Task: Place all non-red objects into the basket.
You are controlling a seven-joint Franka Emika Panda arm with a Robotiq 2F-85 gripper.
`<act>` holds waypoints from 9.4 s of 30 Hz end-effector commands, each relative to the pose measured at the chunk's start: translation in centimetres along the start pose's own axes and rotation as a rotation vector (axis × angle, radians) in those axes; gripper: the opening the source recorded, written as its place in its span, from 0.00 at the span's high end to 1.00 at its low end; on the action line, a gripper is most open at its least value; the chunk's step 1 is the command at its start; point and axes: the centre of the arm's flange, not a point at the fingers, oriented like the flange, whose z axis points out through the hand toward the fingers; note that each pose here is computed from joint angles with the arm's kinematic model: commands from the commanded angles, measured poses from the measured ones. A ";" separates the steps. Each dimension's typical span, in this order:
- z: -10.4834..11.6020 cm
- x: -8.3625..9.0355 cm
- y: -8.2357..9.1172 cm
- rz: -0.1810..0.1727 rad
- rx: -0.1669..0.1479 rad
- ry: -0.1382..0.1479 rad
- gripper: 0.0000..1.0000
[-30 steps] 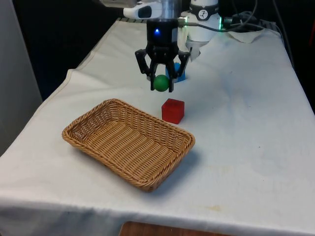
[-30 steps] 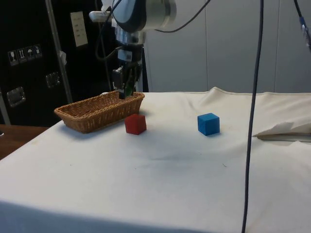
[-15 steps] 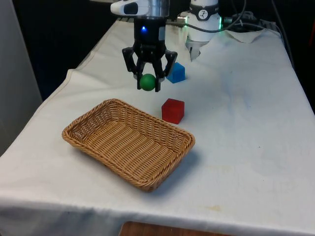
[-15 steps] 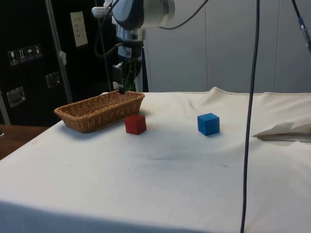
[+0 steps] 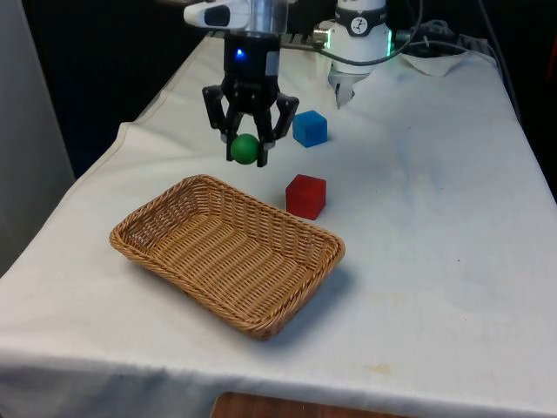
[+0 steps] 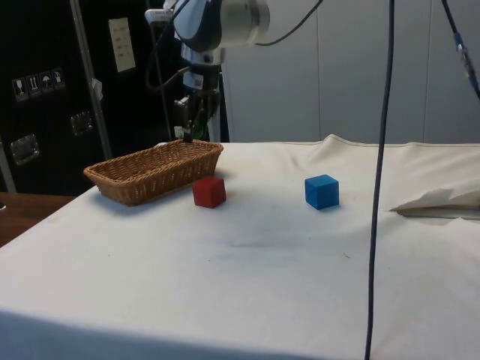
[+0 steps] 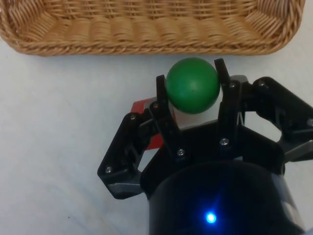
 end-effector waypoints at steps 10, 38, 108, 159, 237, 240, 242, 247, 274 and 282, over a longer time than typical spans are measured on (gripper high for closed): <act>2.6 1.4 -0.1 0.041 -0.004 0.011 1.00; 6.9 3.9 3.1 0.112 0.015 0.023 0.42; -7.1 1.3 2.4 -0.120 0.147 0.016 0.00; -12.3 -7.3 3.4 -0.360 0.111 -0.003 0.00; -12.3 -19.3 2.1 -0.794 0.056 -0.139 0.00; -12.0 -19.7 2.0 -0.803 0.066 -0.148 0.00; -11.8 -20.0 2.0 -0.810 0.074 -0.155 0.00; -11.5 -20.5 2.1 -0.821 0.083 -0.168 0.00; -8.6 -22.8 -1.8 -0.833 0.123 -0.288 0.00; -7.7 -23.4 -2.2 -0.829 0.124 -0.291 0.00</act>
